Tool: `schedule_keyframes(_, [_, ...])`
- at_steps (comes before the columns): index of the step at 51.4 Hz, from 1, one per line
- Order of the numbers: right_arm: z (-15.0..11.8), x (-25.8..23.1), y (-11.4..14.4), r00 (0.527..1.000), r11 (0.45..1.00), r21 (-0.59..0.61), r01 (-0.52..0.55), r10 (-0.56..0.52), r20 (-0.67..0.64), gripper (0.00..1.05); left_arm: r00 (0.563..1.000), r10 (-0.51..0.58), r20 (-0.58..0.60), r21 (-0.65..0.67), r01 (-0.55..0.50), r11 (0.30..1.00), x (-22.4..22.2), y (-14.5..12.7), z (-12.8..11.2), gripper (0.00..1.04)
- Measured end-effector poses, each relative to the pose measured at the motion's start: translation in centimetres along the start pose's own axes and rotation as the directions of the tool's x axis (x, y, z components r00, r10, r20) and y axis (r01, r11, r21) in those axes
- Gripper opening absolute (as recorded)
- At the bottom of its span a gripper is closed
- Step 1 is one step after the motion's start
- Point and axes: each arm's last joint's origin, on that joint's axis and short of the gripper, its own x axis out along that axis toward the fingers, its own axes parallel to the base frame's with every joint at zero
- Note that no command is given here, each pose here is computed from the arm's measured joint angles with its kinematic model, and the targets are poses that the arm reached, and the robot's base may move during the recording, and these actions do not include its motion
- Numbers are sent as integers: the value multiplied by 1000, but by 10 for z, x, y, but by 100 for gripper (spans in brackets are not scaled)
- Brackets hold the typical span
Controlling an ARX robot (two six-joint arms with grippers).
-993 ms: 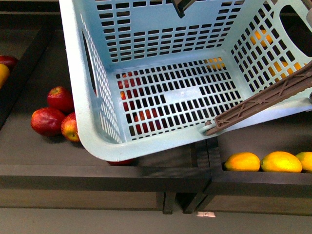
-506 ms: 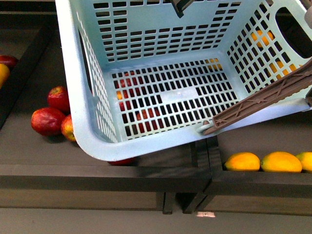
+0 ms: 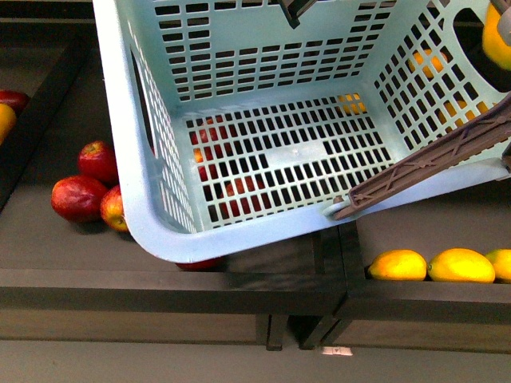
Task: Pick lemon and mango into basket
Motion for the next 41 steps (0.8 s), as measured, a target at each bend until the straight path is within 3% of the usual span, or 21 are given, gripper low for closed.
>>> schedule_keyframes(4, [-3,1,4,1000,1000,-6,1,-1,1,77,1000,-1,-1,0,1,1000,0,0,0,5])
schedule_keyframes(13, [-7,-4,3,1000,1000,0,25,-25,3,98,1000,-3,-4,1,3,1000,0,0,0,5])
schedule_keyframes(27, [5,-40,-20,956,969,32,244,-246,157,96,1000,2,3,2,-2,1000,0,0,0,5])
schedule_keyframes(32, [2,-50,-27,924,963,-51,265,-238,301,86,1000,1,2,0,-1,1000,0,0,0,5])
schedule_keyframes(35, [-11,-61,-26,891,945,-158,286,-201,407,74,1000,0,1,3,0,1000,0,0,0,5])
schedule_keyframes(41, [-30,-79,-19,876,927,-228,297,-169,452,54,1000,-5,-8,0,5,1000,0,-1,-1,5])
